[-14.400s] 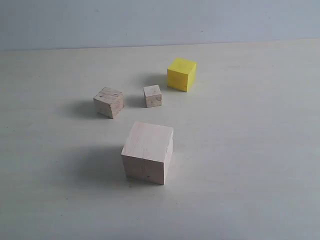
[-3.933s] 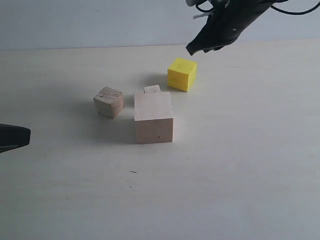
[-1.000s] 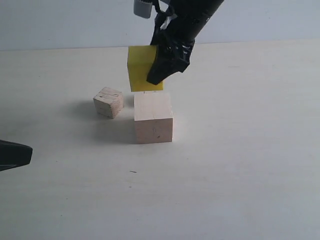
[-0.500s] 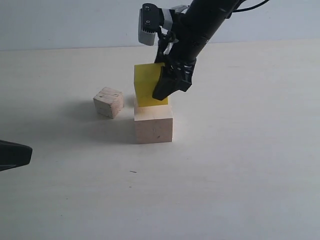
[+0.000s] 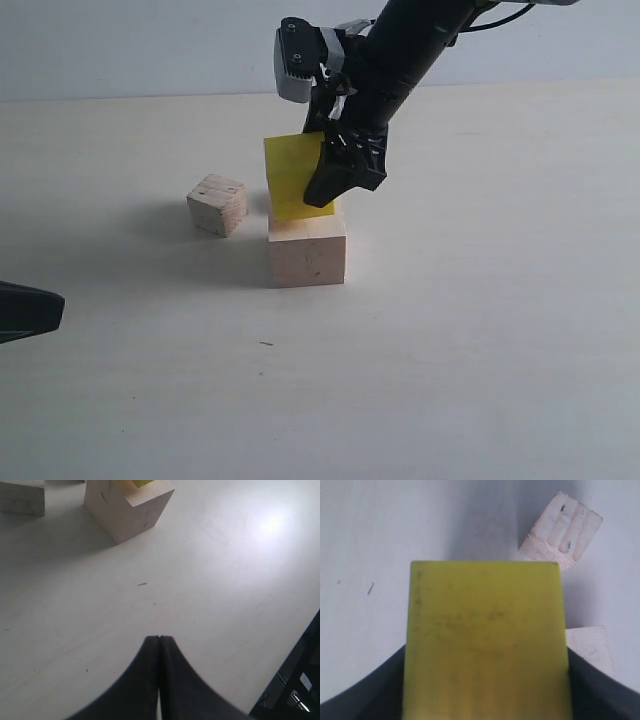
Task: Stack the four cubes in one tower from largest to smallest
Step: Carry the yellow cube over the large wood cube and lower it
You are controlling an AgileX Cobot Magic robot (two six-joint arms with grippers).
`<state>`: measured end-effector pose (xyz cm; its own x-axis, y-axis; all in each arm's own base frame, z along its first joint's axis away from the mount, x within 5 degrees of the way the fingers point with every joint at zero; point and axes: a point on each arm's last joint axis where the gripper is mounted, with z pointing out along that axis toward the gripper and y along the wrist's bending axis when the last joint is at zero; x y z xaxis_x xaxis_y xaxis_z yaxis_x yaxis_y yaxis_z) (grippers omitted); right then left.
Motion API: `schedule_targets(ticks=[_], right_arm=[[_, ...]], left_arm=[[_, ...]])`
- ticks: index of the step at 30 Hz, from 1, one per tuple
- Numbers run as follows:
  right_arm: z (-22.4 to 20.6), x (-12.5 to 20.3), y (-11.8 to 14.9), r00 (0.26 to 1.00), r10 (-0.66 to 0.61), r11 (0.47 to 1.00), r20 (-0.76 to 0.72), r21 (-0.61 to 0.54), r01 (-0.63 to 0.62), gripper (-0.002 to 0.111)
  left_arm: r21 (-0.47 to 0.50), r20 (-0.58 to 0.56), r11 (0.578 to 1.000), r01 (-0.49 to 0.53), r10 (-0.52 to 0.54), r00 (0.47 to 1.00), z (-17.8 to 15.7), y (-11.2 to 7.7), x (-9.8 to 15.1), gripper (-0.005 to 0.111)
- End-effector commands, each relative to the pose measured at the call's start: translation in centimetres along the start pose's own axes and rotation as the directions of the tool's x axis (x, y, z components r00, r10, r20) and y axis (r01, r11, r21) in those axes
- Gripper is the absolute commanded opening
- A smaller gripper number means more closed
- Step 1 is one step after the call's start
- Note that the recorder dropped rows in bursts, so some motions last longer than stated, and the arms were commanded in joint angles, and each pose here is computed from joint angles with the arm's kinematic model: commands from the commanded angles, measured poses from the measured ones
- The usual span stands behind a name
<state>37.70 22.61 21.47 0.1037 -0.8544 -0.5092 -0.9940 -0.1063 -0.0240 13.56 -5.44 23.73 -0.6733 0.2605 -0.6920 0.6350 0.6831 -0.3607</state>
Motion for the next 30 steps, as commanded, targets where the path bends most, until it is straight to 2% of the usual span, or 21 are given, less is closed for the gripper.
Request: schedule_targets(ticks=[1, 30], right_arm=[[0.76, 0.31, -0.20, 1.000, 0.002, 1.000, 0.003, -0.007, -0.002, 0.000], [1.19, 0.50, -0.31, 0.999, 0.036, 0.999, 0.003, -0.013, -0.036, 0.000]], left_arm=[[0.006, -0.001, 1.000, -0.007, 0.007, 1.000, -0.01, -0.09, -0.14, 0.000], [0.004, -0.005, 1.000, -0.009, 0.010, 1.000, -0.01, -0.07, -0.11, 0.000]])
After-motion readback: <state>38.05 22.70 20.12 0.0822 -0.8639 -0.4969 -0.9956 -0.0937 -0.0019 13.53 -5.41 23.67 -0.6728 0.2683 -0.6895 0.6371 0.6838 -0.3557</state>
